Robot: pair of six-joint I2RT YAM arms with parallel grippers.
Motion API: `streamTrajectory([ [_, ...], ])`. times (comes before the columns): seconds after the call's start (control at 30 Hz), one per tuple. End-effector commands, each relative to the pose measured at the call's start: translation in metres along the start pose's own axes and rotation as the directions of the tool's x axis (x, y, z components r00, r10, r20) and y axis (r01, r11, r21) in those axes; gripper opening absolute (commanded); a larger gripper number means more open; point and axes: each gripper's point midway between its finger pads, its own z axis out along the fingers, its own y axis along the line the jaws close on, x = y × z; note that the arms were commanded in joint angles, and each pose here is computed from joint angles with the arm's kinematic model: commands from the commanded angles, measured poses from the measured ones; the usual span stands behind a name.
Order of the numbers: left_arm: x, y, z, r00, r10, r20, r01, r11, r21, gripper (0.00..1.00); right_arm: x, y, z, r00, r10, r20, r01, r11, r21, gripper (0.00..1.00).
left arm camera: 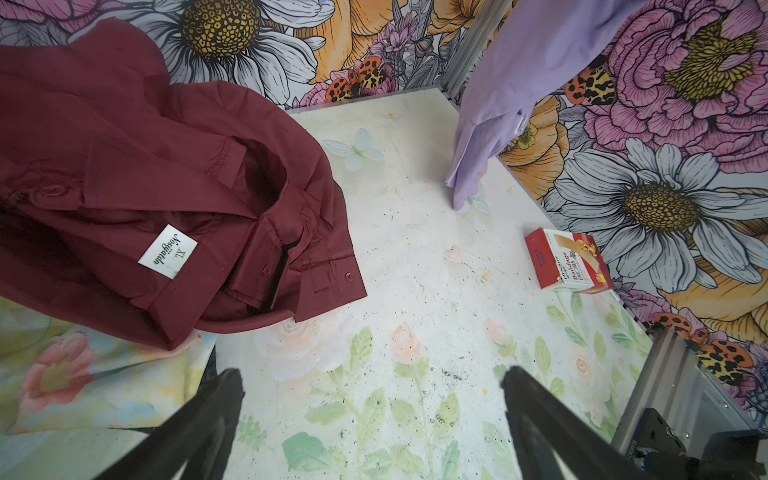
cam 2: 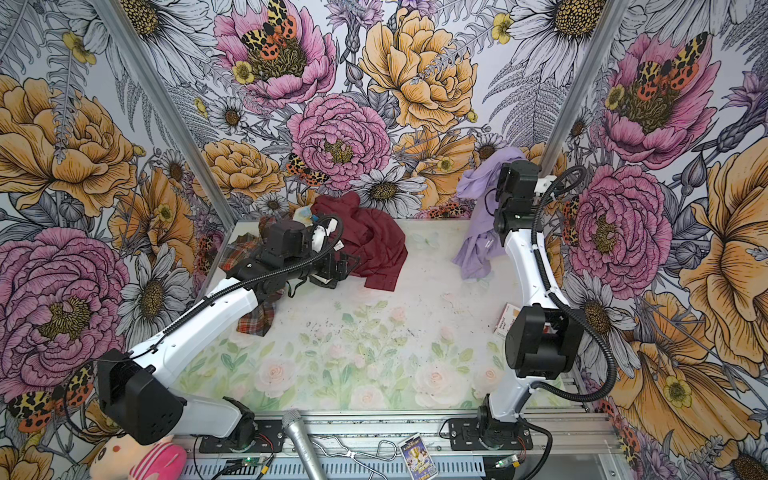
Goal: Pick out a specific cloth from the pile
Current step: 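Lower the lavender shirt onto the clear table area with the right gripper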
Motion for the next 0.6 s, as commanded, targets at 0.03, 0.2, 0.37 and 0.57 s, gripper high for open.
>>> streamTrajectory([
  [0.03,-0.001,-0.002,-0.004,1.0,0.018,0.02,-0.018,1.0,-0.002,0.99,-0.003,-0.018,-0.01,0.998,-0.052,-0.028,0.052,0.998,0.019,0.0],
  [0.2,-0.002,-0.003,-0.005,1.0,0.018,0.021,-0.018,1.0,-0.002,0.99,-0.01,-0.067,-0.025,0.992,-0.117,-0.046,0.121,0.987,0.106,0.0],
  [0.37,-0.002,0.001,-0.008,0.999,0.027,0.029,-0.026,0.999,-0.025,0.99,-0.01,-0.114,-0.036,0.978,-0.188,-0.087,0.201,0.961,0.19,0.0],
  [0.57,-0.002,0.014,-0.015,0.999,0.048,0.022,-0.045,0.994,-0.104,0.99,-0.023,-0.17,-0.049,0.963,-0.246,-0.11,0.268,0.917,0.296,0.0],
])
